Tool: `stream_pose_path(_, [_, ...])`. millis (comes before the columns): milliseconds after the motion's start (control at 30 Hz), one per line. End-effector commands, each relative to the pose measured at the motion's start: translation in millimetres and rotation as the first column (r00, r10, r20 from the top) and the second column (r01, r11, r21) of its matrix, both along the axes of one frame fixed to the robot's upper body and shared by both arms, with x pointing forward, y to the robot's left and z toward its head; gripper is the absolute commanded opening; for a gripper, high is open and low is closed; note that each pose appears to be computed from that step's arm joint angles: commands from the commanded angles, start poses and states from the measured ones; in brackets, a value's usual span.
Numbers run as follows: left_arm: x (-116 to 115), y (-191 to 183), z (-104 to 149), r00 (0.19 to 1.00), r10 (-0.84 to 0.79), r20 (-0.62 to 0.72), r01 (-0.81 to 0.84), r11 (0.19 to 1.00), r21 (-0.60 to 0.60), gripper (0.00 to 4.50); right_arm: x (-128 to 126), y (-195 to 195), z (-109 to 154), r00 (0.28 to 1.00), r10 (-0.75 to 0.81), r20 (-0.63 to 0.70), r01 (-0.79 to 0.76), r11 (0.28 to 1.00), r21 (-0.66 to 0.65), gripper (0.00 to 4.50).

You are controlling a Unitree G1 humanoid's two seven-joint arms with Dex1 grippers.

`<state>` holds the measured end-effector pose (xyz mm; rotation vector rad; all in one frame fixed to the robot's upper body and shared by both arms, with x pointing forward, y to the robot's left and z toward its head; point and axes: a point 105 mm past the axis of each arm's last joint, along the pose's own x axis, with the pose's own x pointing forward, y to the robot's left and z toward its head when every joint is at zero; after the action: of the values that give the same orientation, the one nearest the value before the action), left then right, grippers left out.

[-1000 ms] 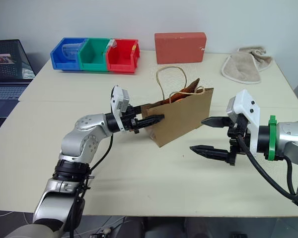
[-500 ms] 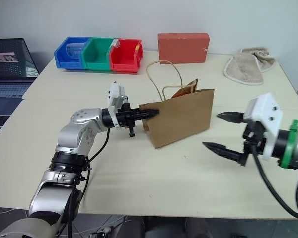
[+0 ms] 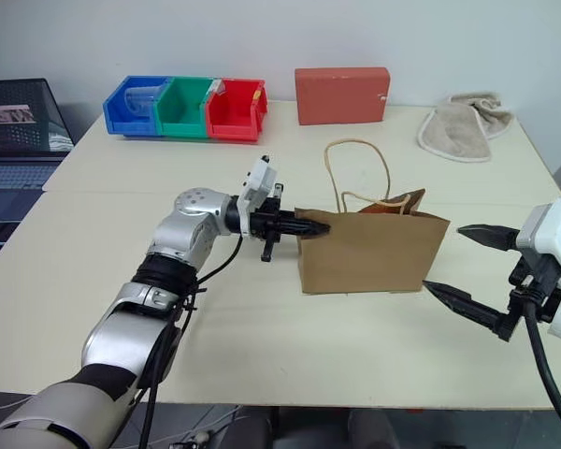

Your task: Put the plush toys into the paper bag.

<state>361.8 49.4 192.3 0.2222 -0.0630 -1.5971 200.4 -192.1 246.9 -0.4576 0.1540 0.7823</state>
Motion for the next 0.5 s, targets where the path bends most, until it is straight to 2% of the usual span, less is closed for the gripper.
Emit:
stream_pose_path(33, [4,4,9,0.999,0.011,0.037,-0.011,1.000,0.004,0.23,0,3,3,1.000,0.012,0.023,-0.012,1.000,-0.005,4.50])
stream_pose_path(100, [3,9,7,0.999,0.014,0.052,-0.015,1.000,0.026,0.62,2,3,3,1.000,0.017,0.016,-0.017,1.000,-0.008,4.50])
stream_pose_path(333, [-4,25,8,0.995,0.029,0.093,-0.035,0.998,0.057,2.79,10,0,1,0.999,0.032,0.006,-0.032,0.999,-0.033,4.50])
stream_pose_path(500, [-14,54,9,0.986,0.116,0.116,-0.127,0.988,0.092,4.39,17,-11,4,1.000,0.023,0.007,-0.023,0.998,-0.060,4.50])
